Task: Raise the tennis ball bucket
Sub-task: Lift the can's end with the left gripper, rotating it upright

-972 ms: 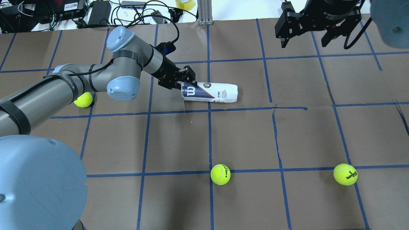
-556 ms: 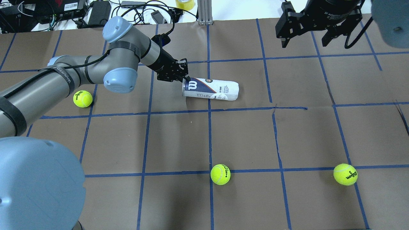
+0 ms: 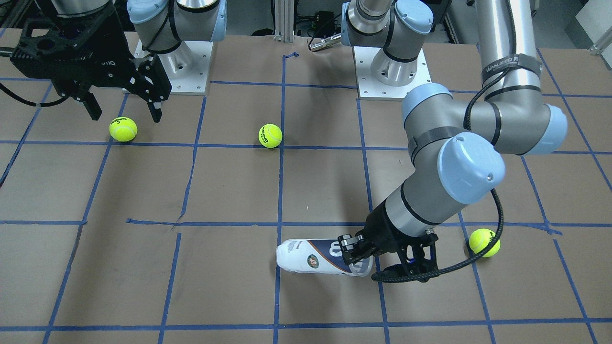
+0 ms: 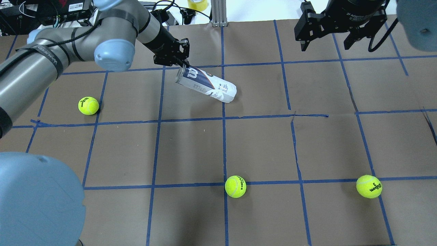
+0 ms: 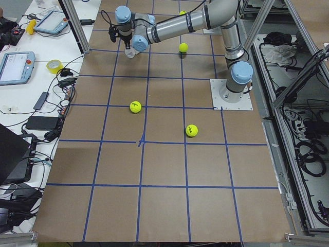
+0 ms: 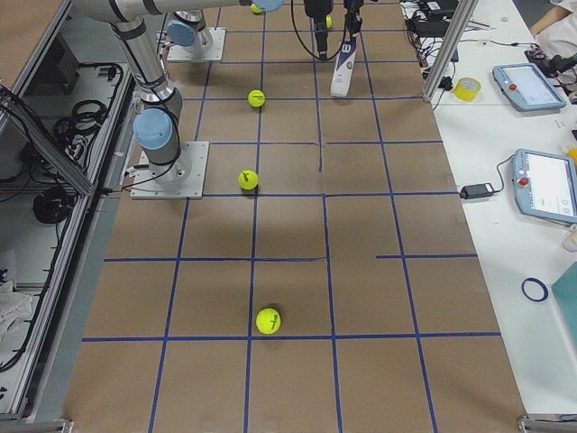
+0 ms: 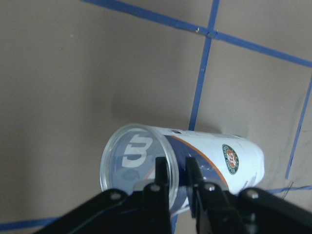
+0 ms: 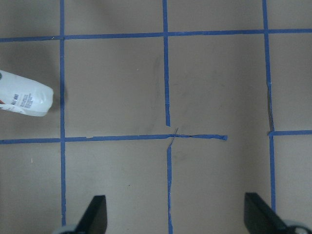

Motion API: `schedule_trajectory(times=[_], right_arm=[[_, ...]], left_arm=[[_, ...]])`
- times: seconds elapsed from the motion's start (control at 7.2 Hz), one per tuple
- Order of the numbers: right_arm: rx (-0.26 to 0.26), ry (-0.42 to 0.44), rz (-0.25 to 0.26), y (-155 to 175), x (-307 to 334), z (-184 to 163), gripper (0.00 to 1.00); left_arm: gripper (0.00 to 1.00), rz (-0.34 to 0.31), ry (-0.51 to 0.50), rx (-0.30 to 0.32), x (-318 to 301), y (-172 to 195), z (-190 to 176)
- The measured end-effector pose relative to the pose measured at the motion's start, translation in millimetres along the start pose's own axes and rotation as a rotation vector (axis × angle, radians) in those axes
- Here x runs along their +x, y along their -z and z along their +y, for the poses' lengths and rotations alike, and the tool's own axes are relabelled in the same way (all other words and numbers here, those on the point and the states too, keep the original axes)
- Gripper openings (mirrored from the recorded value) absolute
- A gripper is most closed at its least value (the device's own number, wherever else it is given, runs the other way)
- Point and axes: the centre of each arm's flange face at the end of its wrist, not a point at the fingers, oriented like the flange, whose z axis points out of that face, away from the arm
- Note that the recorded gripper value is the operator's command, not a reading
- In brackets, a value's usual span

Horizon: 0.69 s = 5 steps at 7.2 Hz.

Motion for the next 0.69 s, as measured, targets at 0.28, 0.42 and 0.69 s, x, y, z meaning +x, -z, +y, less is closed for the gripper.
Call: schedule_trajectory(times=[0.28, 0.42, 0.69], right_arm=[[0.000, 0.000, -0.001, 0, 0, 0, 1.00], [0.000, 0.000, -0.001, 0, 0, 0, 1.00], [0.000, 0.000, -0.001, 0, 0, 0, 1.00]], left_arm=[[0.00, -0.114, -0.011, 0.056, 3, 37, -15], [0.00, -0.166, -0.030, 0.083, 4, 44, -18], [0.00, -0.288, -0.161, 0.165, 23, 41, -13]])
